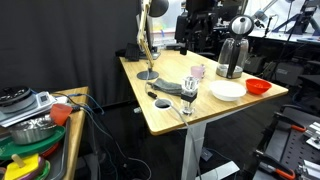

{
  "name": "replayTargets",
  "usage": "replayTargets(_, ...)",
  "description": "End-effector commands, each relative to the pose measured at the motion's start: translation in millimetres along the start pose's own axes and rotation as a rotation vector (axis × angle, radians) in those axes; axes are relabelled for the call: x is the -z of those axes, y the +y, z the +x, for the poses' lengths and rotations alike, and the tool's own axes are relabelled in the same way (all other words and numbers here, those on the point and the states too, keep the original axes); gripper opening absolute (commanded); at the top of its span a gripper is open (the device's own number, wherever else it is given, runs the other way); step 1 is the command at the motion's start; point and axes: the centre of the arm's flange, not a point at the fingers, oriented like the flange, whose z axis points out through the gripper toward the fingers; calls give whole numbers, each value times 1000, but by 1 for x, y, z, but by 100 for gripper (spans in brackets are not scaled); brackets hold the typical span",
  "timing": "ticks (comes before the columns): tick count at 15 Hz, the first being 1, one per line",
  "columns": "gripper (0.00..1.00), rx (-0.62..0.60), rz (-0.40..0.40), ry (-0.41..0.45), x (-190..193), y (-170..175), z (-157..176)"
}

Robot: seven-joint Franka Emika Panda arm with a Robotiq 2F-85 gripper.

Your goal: Move the glass object backwards

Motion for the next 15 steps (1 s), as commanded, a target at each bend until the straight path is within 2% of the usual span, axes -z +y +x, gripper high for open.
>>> replayTargets(1,100,-1,0,0,0,0,0)
replayTargets(3,100,0,0,0,0,0,0)
replayTargets(7,100,25,24,-33,-26,-10,-1)
replayTargets(15,100,53,-19,-95,-78,-14,2)
